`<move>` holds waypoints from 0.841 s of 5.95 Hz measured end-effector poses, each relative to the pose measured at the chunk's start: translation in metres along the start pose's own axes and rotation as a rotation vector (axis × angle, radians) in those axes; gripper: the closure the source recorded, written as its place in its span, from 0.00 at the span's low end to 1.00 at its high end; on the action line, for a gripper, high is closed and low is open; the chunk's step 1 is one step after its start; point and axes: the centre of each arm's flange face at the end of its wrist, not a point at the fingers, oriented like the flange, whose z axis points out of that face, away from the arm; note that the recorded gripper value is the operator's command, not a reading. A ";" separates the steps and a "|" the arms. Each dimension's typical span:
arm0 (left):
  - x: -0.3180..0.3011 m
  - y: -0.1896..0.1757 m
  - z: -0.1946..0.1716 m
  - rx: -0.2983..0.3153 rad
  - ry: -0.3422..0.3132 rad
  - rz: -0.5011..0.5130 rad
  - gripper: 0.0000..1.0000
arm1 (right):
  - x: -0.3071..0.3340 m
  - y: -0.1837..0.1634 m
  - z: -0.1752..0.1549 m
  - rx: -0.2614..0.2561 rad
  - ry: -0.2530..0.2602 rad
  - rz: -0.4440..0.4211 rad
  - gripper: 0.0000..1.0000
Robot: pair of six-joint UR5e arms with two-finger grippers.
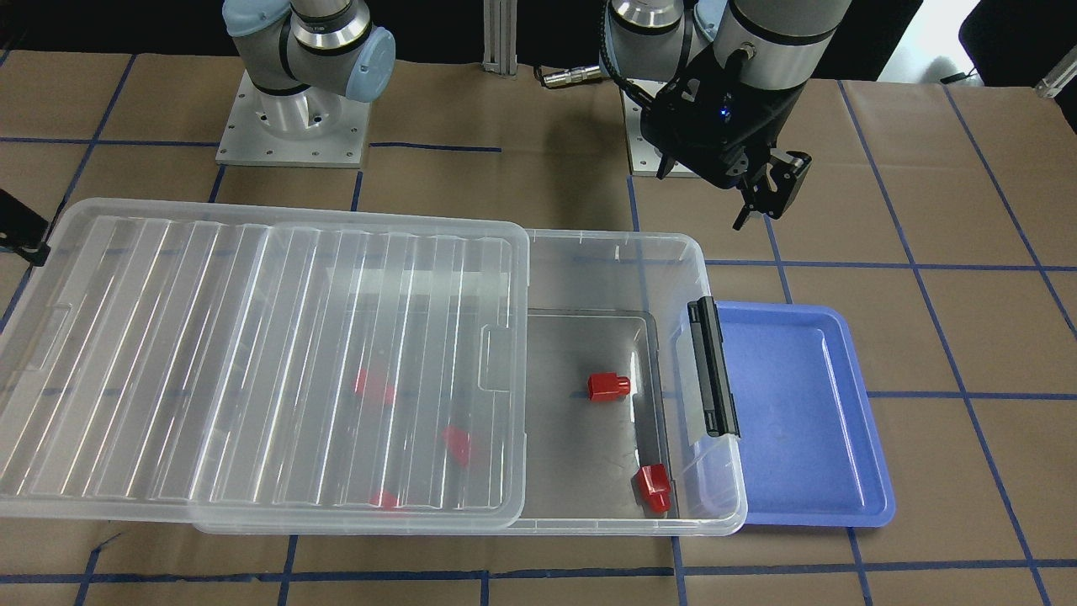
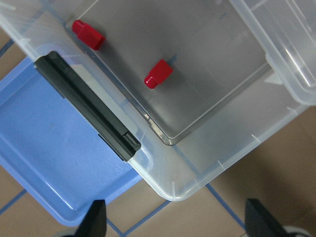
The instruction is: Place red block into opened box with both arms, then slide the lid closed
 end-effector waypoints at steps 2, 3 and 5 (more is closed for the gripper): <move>-0.002 -0.003 -0.009 0.066 -0.017 -0.407 0.02 | 0.088 -0.007 0.067 0.016 0.015 -0.002 0.00; -0.001 -0.002 -0.012 0.083 -0.015 -0.541 0.02 | 0.103 -0.004 0.097 0.024 0.021 0.006 0.00; 0.001 0.003 -0.017 0.101 -0.013 -0.644 0.02 | 0.101 0.003 0.120 0.028 0.016 0.026 0.00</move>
